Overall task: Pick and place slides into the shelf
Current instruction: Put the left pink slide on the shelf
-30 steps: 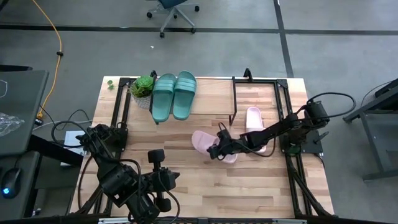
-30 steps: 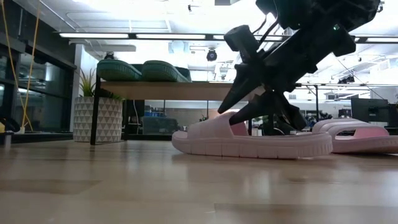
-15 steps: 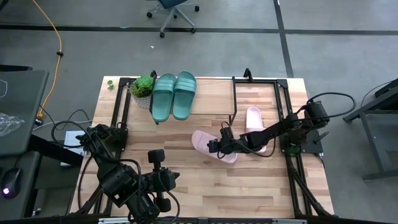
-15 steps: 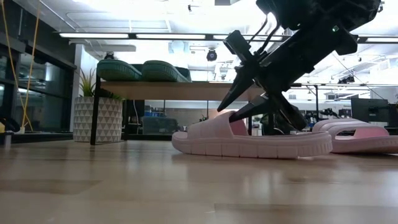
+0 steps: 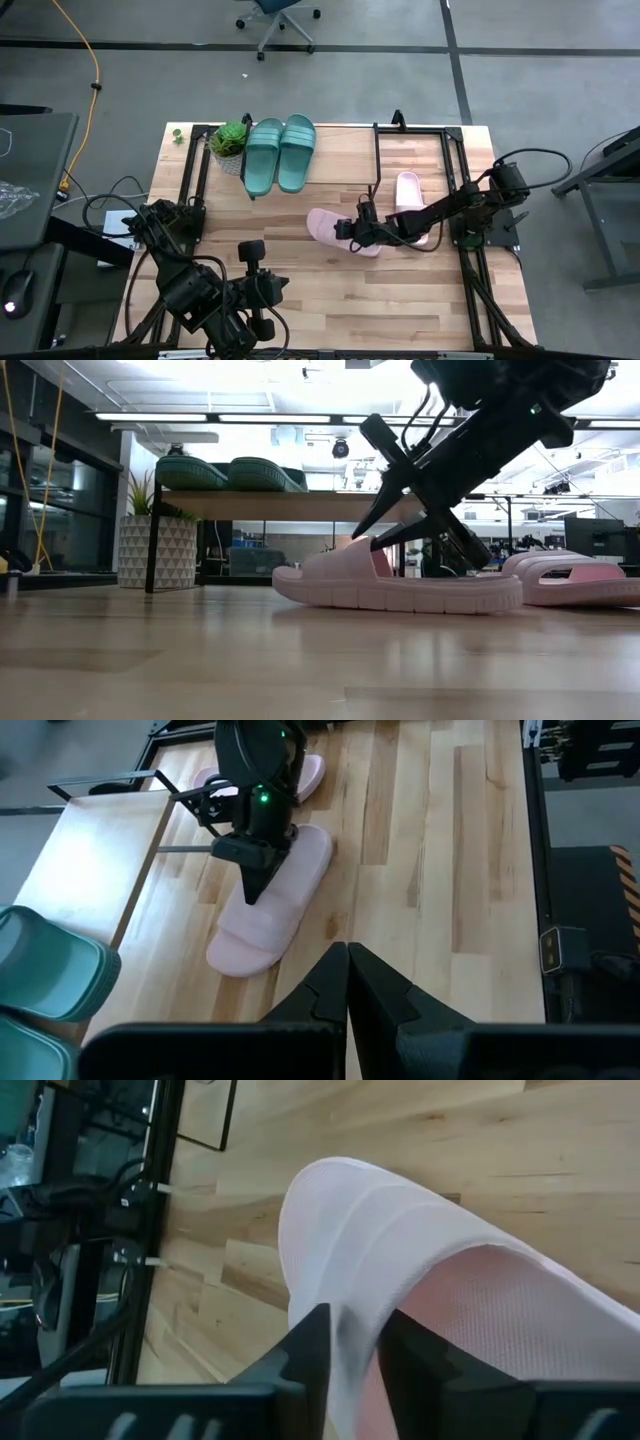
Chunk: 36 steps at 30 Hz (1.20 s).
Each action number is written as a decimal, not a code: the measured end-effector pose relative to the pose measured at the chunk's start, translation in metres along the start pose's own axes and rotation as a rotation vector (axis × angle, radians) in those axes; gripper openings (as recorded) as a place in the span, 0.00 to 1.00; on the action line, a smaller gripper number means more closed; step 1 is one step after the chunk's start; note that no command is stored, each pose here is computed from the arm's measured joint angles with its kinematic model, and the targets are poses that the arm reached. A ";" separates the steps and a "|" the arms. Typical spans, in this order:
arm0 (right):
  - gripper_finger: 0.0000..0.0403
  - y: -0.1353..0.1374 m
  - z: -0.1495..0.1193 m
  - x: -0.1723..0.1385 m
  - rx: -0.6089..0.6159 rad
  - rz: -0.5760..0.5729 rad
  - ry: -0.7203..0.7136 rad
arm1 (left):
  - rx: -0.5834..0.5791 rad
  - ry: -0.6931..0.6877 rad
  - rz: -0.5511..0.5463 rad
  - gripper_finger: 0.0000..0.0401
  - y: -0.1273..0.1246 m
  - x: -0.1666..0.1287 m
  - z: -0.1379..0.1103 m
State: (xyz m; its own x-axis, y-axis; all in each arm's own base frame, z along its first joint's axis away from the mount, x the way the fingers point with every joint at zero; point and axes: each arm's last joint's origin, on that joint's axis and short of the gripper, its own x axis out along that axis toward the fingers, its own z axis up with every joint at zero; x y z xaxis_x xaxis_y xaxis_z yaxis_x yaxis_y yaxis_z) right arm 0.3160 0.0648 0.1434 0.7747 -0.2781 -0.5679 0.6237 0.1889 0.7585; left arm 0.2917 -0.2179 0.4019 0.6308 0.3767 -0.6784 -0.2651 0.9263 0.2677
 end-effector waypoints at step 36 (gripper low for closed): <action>0.00 0.051 0.003 -0.064 -0.039 0.196 -0.034 | 0.076 0.013 -0.013 0.00 0.000 0.001 0.000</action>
State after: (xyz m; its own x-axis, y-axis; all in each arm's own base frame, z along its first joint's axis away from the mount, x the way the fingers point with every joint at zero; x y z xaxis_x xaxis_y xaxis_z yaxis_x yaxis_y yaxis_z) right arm 0.2979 0.0891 0.2196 0.8784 -0.2635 -0.3987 0.4650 0.2789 0.8402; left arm 0.2921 -0.2175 0.4016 0.6244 0.3647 -0.6907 -0.2007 0.9295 0.3094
